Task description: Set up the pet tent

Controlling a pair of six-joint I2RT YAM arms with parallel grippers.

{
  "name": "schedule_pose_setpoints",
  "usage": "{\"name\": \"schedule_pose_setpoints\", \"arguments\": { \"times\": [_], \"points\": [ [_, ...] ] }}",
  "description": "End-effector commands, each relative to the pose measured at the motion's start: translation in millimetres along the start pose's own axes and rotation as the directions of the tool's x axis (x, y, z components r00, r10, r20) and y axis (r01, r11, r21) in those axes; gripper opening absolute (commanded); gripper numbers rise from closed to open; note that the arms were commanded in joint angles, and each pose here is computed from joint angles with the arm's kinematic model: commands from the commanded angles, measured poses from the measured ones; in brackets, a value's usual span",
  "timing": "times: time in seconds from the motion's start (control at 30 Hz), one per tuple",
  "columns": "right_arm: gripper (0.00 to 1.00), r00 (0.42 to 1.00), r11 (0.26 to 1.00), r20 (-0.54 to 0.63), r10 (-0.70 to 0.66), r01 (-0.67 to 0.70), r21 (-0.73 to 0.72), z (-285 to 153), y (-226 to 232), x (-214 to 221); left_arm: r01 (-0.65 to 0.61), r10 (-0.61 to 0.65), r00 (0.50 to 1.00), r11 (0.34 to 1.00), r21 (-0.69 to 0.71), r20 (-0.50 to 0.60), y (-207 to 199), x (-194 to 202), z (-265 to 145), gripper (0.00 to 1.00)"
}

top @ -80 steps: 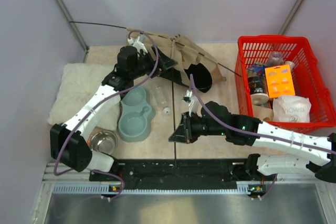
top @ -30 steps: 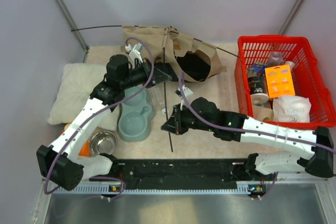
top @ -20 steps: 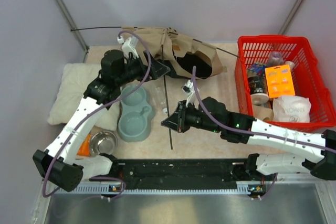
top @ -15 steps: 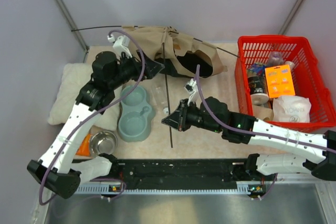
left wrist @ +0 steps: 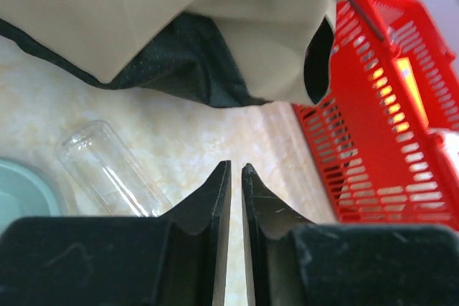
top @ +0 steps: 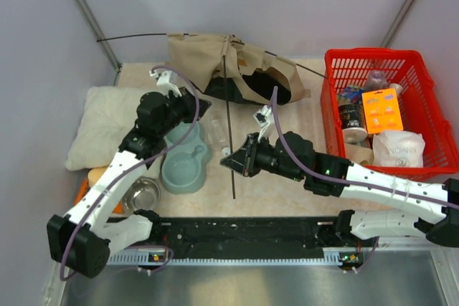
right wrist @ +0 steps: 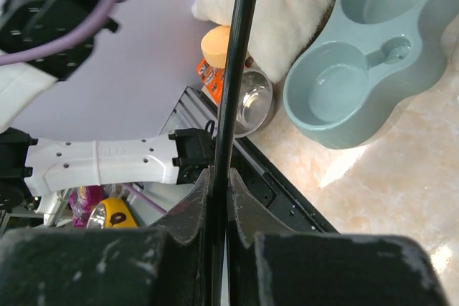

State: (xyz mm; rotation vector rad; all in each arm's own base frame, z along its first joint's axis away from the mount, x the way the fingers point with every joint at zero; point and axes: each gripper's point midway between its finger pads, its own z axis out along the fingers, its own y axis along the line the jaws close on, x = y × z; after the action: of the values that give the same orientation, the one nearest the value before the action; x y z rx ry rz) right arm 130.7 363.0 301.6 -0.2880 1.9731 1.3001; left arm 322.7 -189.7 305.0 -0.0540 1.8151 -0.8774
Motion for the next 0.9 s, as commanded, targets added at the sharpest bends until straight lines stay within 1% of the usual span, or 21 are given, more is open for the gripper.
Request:
{"name": "schedule_pose_setpoints", "arguments": {
  "times": [0.0, 0.1, 0.13, 0.17, 0.2, 0.23, 0.27, 0.33, 0.43, 0.57, 0.67, 0.73, 0.8, 0.87],
  "points": [
    [0.0, 0.989, 0.999, 0.149, 0.014, -0.007, -0.048, -9, 21, -42, -0.224, 0.193, 0.97, 0.947, 0.233, 0.147, -33, -17, 17, 0.16],
    [0.0, 0.988, 0.999, 0.154, 0.014, -0.007, -0.046, -12, 21, -43, -0.33, 0.291, 0.938, 0.916, 0.23, 0.19, -27, -20, 33, 0.16],
    [0.0, 0.988, 0.999, 0.154, 0.015, -0.009, -0.042, -12, 20, -43, -0.352, 0.314, 0.931, 0.906, 0.235, 0.186, -26, -18, 41, 0.15],
    [0.0, 0.988, 0.999, 0.157, 0.016, -0.009, -0.045, -12, 20, -43, -0.363, 0.331, 0.93, 0.9, 0.241, 0.162, -21, -12, 52, 0.13],
    [0.0, 0.987, 0.999, 0.16, 0.02, -0.013, -0.047, -13, 20, -43, -0.373, 0.347, 0.927, 0.892, 0.257, 0.142, -19, -8, 60, 0.06],
    [0.0, 0.987, 0.999, 0.161, 0.021, -0.013, -0.05, -13, 21, -44, -0.383, 0.362, 0.924, 0.883, 0.27, 0.126, -19, -6, 66, 0.02],
    [0.0, 0.986, 0.999, 0.165, 0.023, -0.015, -0.052, -14, 21, -44, -0.383, 0.369, 0.924, 0.882, 0.273, 0.104, -16, -2, 73, 0.0],
    [0.0, 0.985, 0.998, 0.173, 0.026, -0.017, -0.053, -15, 22, -47, -0.378, 0.366, 0.926, 0.894, 0.24, 0.096, -7, -1, 83, 0.0],
    [0.0, 0.983, 0.999, 0.184, 0.02, -0.012, -0.048, -18, 23, -52, -0.394, 0.379, 0.918, 0.905, 0.164, 0.114, 11, -4, 94, 0.0],
    [0.0, 0.983, 0.999, 0.182, 0.021, -0.015, -0.035, -19, 20, -51, -0.439, 0.426, 0.893, 0.895, 0.076, 0.143, 31, -14, 100, 0.0],
    [0.0, 0.982, 0.999, 0.186, 0.02, -0.016, -0.028, -21, 19, -52, -0.463, 0.454, 0.874, 0.886, 0.014, 0.171, 41, -28, 100, 0.03],
    [0.0, 0.982, 1.0, 0.186, 0.02, -0.015, -0.026, -20, 19, -52, -0.469, 0.459, 0.866, 0.883, 0.006, 0.2, 43, -37, 99, 0.04],
    [0.0, 0.983, 1.0, 0.184, 0.021, -0.017, -0.024, -20, 19, -52, -0.474, 0.462, 0.859, 0.881, -0.002, 0.22, 45, -43, 100, 0.08],
    [0.0, 0.982, 0.999, 0.188, 0.029, -0.025, -0.025, -21, 20, -53, -0.484, 0.471, 0.851, 0.875, -0.001, 0.233, 46, -45, 103, 0.08]
  ]
}}
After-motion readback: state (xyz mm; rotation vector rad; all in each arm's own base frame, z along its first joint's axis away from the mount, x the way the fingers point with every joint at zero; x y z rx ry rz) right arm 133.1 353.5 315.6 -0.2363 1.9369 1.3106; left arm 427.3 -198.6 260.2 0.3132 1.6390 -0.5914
